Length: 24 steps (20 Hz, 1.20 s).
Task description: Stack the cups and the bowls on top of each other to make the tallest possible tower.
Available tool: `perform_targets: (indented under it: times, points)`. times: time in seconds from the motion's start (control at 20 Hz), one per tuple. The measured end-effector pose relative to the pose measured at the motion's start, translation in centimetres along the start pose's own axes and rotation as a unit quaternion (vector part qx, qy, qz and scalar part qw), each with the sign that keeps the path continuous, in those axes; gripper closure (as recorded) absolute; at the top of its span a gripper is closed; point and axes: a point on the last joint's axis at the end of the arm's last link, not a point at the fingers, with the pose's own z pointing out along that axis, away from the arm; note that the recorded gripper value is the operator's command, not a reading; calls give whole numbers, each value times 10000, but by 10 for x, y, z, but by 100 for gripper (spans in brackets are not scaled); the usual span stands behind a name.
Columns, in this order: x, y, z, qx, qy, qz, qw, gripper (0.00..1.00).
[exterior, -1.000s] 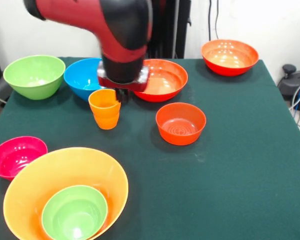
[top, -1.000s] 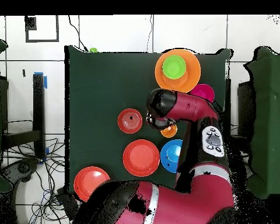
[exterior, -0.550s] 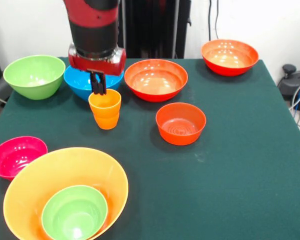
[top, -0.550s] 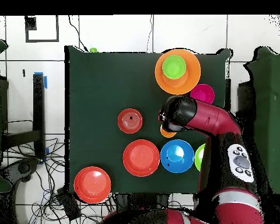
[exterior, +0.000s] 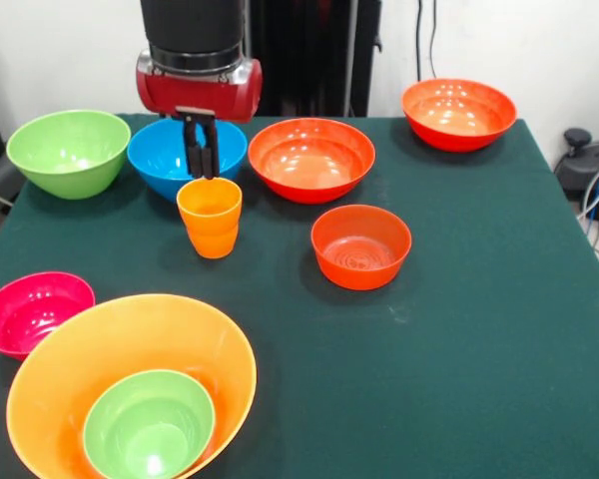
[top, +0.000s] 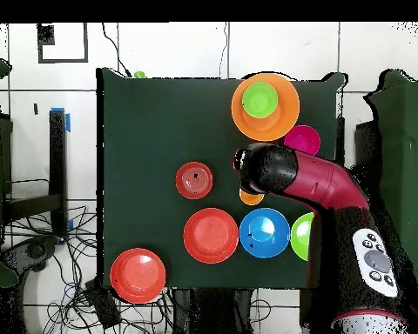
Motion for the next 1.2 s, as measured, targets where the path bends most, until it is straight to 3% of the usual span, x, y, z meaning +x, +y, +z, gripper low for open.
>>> perform_targets:
  times: [0.25, 0.5, 0.55, 1.2]
  points:
    - [4, -4, -1, -161, -388, 66, 9991, 100]
    - [22, -13, 12, -190, -532, 45, 9984, 100]
    - [26, -15, 14, -189, -547, 34, 9983, 0]
    - [83, -3, 37, -135, -154, -366, 9991, 0]
